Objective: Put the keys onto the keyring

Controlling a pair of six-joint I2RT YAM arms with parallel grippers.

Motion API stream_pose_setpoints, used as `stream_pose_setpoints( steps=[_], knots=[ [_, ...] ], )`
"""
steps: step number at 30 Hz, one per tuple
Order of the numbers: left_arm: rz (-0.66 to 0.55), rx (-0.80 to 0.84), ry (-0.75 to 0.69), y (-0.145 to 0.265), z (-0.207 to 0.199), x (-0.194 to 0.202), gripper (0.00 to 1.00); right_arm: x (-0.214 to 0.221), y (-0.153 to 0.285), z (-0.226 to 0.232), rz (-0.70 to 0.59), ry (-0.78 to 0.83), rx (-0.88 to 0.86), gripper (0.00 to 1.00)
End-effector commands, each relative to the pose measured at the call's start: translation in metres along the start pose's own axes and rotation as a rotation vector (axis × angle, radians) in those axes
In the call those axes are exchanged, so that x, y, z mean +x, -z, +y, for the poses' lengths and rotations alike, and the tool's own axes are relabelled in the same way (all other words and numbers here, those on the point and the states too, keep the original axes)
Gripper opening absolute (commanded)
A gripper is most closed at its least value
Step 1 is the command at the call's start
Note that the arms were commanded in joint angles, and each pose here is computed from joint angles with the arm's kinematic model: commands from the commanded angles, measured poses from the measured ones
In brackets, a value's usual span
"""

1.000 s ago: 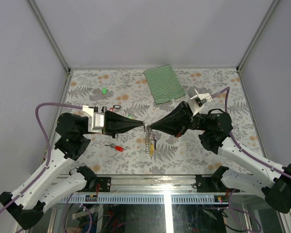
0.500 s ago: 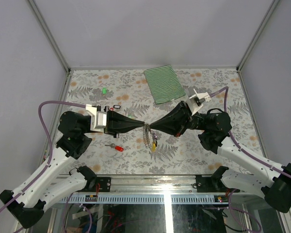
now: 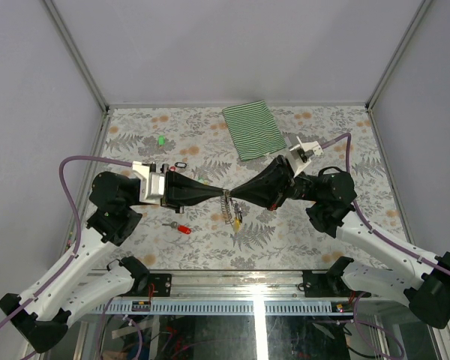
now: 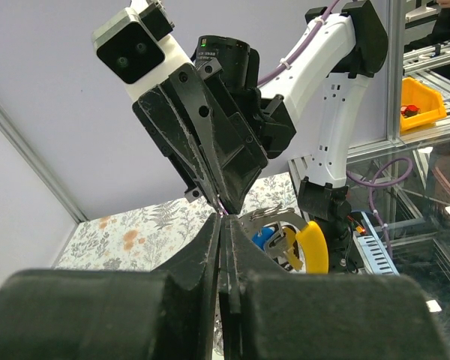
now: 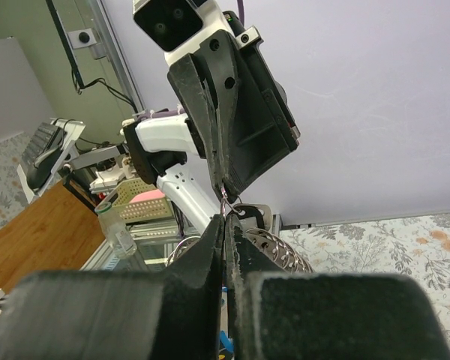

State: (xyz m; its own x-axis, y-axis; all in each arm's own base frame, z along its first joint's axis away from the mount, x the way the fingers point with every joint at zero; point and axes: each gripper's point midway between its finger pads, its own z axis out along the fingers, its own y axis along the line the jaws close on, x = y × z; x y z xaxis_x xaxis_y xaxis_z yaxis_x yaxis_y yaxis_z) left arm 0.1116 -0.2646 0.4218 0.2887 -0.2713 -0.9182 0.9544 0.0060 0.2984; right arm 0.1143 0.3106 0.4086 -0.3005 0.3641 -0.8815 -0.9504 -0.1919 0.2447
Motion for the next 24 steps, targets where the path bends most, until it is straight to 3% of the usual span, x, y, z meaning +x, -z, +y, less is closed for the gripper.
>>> stream_pose_setpoints(
  steps=[1,24],
  knots=[
    [-0.047,0.025,-0.066,-0.0024,-0.0037,-0.0241,0.0,-0.0254,-0.0046,0.0106,-0.074,0.075,-0.012,0.0],
    [-0.041,0.043,-0.062,-0.0019,-0.007,-0.0223,0.0,-0.0332,-0.0018,0.0085,-0.112,0.086,0.028,0.0]
  ],
)
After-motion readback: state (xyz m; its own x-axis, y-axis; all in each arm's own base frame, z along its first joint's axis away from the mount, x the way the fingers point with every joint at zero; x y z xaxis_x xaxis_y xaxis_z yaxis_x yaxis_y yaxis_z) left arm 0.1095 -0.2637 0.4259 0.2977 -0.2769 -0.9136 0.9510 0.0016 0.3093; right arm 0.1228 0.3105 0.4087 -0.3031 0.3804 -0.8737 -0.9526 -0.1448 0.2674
